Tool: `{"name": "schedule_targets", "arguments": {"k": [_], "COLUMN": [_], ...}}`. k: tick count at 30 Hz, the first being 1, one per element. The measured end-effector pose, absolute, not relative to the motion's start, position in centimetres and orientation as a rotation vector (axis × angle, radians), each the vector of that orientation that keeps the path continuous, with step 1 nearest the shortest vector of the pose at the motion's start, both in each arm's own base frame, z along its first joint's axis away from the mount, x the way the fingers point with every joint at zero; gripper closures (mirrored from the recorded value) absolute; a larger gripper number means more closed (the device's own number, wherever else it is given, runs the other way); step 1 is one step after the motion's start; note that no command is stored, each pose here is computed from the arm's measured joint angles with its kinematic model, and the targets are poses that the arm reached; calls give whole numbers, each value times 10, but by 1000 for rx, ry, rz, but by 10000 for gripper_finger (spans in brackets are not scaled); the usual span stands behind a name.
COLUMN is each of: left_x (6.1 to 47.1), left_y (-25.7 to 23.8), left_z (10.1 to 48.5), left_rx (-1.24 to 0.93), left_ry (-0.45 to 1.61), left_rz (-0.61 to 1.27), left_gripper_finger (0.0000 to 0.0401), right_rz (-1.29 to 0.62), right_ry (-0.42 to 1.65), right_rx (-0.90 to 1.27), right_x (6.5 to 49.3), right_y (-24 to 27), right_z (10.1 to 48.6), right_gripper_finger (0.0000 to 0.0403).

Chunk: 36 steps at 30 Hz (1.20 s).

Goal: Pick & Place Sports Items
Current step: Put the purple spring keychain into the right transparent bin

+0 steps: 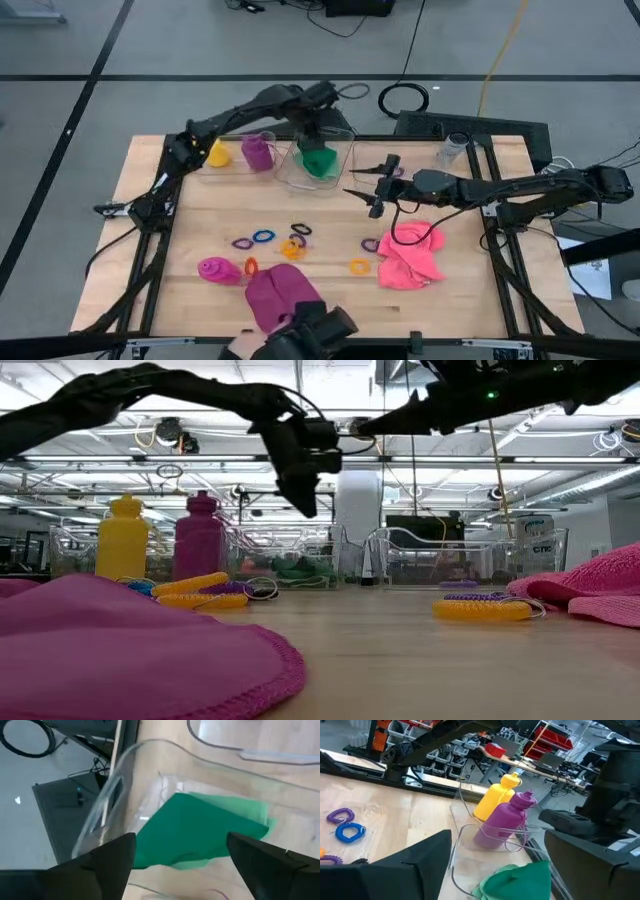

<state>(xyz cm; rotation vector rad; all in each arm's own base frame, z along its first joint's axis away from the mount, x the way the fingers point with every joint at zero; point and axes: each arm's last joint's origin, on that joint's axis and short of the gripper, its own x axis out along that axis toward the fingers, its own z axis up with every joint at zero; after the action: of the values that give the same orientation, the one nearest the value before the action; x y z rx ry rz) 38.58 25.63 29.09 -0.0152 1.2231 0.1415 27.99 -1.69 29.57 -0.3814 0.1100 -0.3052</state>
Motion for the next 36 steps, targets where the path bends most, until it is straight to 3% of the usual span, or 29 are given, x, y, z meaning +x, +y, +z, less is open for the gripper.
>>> {"name": "schedule_targets", "arguments": {"k": [11, 24, 31, 36], "left_x": [398, 397, 400, 396], "left_y": [245, 243, 235, 230], "left_z": [235, 166, 169, 209], "left_rx": [1, 27, 101, 162], "left_ry": [1283, 1304, 1322, 1233], "left_rz": [74, 136, 167, 186], "left_gripper_finger": [209, 263, 279, 294], "right_rz": [-303, -308, -309, -309], "right_ry": [127, 122, 122, 121], "right_rx": [-358, -368, -366, -366], "right_x": [280, 280, 280, 280], "right_y": [-17, -17, -17, -17], "right_z": [294, 295, 295, 295], "right_gripper_finger": [156, 156, 156, 156]}}
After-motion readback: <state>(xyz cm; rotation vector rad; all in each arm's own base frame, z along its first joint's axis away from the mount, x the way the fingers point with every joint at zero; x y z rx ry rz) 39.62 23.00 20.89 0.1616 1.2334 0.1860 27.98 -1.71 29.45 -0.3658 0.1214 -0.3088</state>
